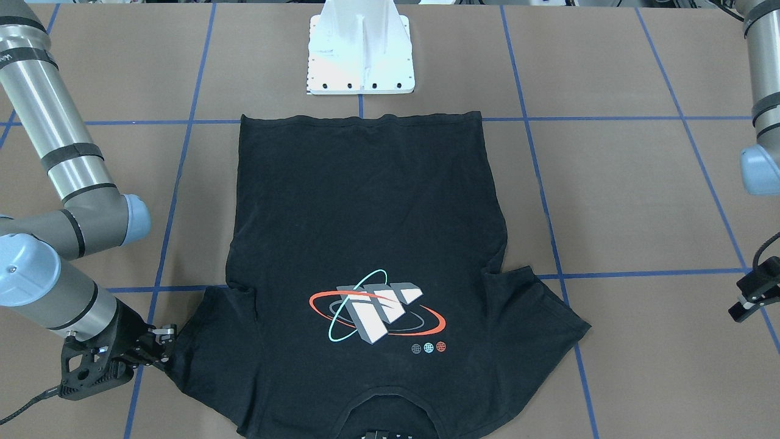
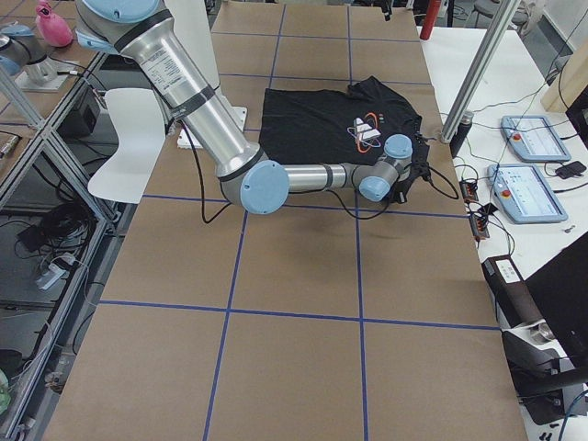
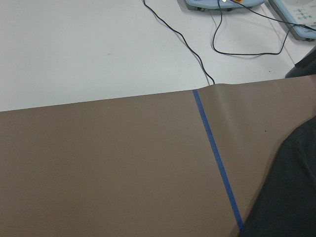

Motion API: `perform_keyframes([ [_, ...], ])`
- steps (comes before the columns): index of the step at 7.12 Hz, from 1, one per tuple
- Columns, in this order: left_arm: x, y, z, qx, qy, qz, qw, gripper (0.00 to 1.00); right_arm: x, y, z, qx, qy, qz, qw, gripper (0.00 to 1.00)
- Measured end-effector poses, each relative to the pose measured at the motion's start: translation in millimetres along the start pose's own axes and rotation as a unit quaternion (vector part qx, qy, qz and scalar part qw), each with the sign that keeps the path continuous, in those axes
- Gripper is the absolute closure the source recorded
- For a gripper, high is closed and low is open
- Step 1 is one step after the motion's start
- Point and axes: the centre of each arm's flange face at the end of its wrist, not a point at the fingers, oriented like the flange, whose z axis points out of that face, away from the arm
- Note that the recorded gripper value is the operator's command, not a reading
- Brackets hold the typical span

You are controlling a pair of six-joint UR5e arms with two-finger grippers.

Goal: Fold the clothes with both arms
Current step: 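Fold the held sleeve inward over the shirt body toward the collar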

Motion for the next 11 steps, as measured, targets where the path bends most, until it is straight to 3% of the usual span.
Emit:
perform_keyframes([
  [3, 0, 0, 0, 0.000, 0.000, 0.000, 1.0000, 0.01, -56, -13, -13, 0.005, -0.038, -0.027, 0.9989, 1.00],
  [5, -1, 1, 0, 0.000, 0.000, 0.000, 1.0000, 0.01, -124, -32, -11, -0.005, -0.046, -0.036, 0.9983, 1.00],
  [7, -3, 3, 0, -0.001, -0.001, -0.001, 1.0000, 0.01, -183, -45, -4, -0.004, -0.025, -0.036, 0.9990, 1.00],
  [11, -5, 5, -2, 0.000, -0.001, 0.000, 1.0000, 0.01, -238, -58, 30, 0.010, 0.020, -0.038, 0.9990, 1.00],
])
